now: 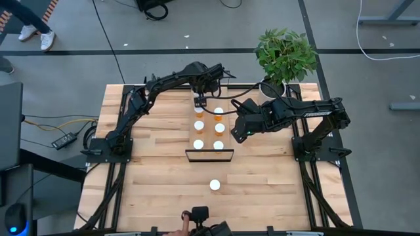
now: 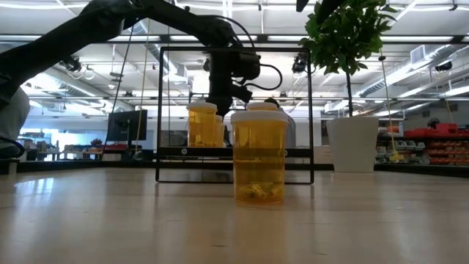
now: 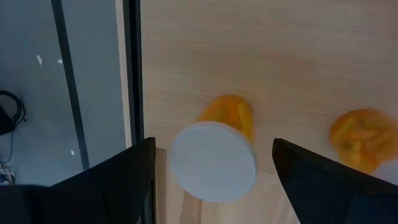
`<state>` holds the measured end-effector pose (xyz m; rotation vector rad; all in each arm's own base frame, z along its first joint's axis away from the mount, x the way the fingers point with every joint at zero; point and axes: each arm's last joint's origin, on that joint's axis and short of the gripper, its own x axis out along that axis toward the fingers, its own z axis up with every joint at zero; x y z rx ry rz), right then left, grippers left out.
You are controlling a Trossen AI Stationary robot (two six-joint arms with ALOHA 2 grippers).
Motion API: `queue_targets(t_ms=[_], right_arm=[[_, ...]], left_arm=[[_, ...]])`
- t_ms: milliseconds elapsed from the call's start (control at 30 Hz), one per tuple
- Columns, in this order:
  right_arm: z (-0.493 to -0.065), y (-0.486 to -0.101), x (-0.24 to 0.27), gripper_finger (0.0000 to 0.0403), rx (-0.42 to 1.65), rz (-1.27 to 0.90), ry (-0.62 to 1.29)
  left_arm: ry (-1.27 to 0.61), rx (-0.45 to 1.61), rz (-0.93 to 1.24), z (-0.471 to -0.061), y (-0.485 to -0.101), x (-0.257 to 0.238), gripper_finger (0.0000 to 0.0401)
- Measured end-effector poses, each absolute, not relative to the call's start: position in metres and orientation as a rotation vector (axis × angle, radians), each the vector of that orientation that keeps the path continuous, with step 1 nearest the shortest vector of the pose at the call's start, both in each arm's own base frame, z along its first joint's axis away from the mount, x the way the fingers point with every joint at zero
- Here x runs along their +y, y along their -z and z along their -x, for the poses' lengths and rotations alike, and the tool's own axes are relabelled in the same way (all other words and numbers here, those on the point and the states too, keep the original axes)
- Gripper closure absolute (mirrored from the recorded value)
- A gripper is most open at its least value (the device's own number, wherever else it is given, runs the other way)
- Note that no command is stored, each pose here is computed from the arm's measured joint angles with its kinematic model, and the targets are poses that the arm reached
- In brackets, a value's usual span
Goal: Pick and place medicine bottles onto shelf by color
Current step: Put the orange pill bottle on the shelf aligned with the other orange pill bottles
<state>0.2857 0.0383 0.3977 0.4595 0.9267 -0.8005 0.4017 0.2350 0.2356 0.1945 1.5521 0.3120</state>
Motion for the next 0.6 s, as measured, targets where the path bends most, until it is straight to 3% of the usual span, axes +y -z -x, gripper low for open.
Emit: queue_targets(t_ms=[600], right_arm=[[-0.286,-0.398,0.038,0.0109,0.913,-0.44,0.813]], left_arm=[[-0.386,1.554,-0.241,-0.4,-0.247,0.23,0.0071]])
